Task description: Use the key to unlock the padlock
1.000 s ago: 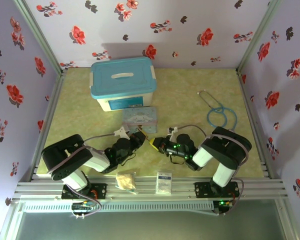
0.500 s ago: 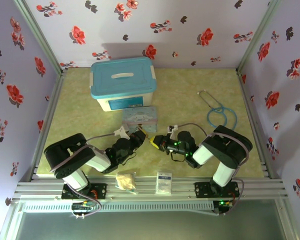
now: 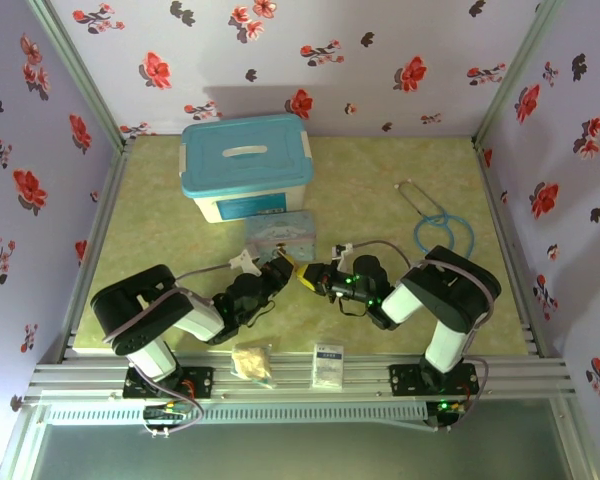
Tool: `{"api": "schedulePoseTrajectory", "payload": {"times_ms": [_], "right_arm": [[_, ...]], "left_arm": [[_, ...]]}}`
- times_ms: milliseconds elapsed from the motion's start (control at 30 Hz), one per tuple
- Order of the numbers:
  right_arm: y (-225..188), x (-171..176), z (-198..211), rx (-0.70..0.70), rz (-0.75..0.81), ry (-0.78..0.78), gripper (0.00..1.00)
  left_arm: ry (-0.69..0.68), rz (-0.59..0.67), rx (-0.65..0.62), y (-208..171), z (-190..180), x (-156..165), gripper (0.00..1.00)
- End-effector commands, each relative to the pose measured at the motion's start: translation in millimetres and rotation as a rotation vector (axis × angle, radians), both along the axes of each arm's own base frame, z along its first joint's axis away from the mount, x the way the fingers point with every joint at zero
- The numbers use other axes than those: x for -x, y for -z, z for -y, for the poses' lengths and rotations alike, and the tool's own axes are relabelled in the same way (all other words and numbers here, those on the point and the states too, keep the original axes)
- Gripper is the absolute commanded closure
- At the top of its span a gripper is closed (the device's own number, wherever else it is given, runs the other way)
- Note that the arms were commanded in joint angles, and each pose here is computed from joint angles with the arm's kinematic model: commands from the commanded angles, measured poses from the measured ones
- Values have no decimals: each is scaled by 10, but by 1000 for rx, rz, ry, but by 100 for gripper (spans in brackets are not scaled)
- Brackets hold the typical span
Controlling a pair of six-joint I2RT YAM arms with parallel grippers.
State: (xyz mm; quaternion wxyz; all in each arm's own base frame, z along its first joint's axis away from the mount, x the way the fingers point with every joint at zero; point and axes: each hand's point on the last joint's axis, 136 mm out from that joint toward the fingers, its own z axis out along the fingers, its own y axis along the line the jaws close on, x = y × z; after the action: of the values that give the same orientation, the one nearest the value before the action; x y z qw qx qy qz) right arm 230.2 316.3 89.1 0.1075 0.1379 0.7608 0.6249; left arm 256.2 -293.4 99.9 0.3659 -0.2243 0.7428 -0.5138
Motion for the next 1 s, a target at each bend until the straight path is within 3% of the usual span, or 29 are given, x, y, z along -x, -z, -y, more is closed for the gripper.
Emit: {"api": "schedulePoseTrajectory", "payload": {"times_ms": [0,467,767,967], "right_arm": [[-433,-196,-150,-105,133,3,100],[-619,-229,-168,-95,233,167,100],[-571,-231,-158,-117,158,171,100],[-432,-212,13,-92,115,198,89]], "left_arm": [[213,24,72,-180,405,276,100],[258,-22,79,-50,618,330,100],[256,-21,83,-50,601,339,100],[246,17,72,-124,570,323,100]]}}
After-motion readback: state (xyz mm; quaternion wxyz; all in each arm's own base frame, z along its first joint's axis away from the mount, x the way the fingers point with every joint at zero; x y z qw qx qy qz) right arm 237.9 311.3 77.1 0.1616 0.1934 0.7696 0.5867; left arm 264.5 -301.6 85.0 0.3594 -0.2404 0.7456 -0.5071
